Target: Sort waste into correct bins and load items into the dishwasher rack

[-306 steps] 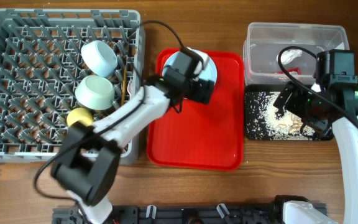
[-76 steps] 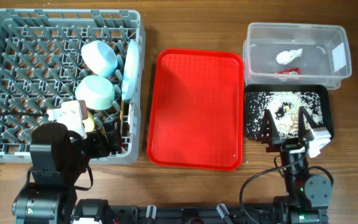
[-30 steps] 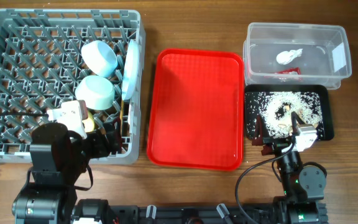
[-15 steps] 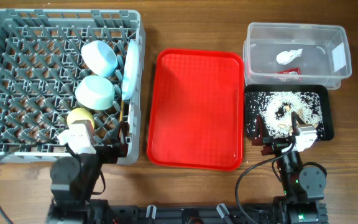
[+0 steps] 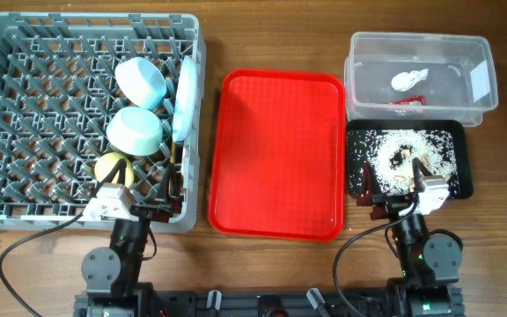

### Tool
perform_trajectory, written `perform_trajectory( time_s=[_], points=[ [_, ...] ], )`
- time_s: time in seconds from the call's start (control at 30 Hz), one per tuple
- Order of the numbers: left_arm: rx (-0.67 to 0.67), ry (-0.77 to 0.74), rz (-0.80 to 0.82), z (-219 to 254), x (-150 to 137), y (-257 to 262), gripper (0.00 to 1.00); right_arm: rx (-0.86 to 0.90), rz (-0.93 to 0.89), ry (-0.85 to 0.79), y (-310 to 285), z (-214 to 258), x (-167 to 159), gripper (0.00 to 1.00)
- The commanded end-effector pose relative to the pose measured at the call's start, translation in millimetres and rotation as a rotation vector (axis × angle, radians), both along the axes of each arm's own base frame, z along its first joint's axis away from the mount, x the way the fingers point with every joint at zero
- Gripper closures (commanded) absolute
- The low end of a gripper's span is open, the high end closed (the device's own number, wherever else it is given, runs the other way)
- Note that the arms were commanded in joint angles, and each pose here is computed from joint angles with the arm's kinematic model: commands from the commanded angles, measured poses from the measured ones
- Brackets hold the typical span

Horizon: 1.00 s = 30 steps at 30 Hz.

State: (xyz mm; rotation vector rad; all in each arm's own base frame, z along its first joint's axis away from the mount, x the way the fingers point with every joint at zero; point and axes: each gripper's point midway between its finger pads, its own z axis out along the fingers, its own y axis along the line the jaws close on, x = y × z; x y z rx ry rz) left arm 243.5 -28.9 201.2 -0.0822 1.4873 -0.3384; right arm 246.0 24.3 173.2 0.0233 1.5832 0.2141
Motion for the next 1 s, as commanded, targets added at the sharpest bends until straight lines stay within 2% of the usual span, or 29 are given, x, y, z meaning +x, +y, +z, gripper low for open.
perform_trajectory(
  time_s=[0.0,0.17,0.97],
  points=[
    [0.108,-0.010,0.012,-5.8,0.4,0.9,0.00,-0.018,-0.009,-0.014,-1.3,2.3,-0.4,0.00],
    [0.126,0.143,0.003,-43.6,0.6,0.8,0.00,-0.018,-0.009,-0.013,-1.3,2.2,-0.4,0.00],
    [0.126,0.140,0.003,-42.8,0.8,0.6,0.00,-0.018,-0.009,-0.013,-1.3,2.2,-0.4,0.00]
  ],
)
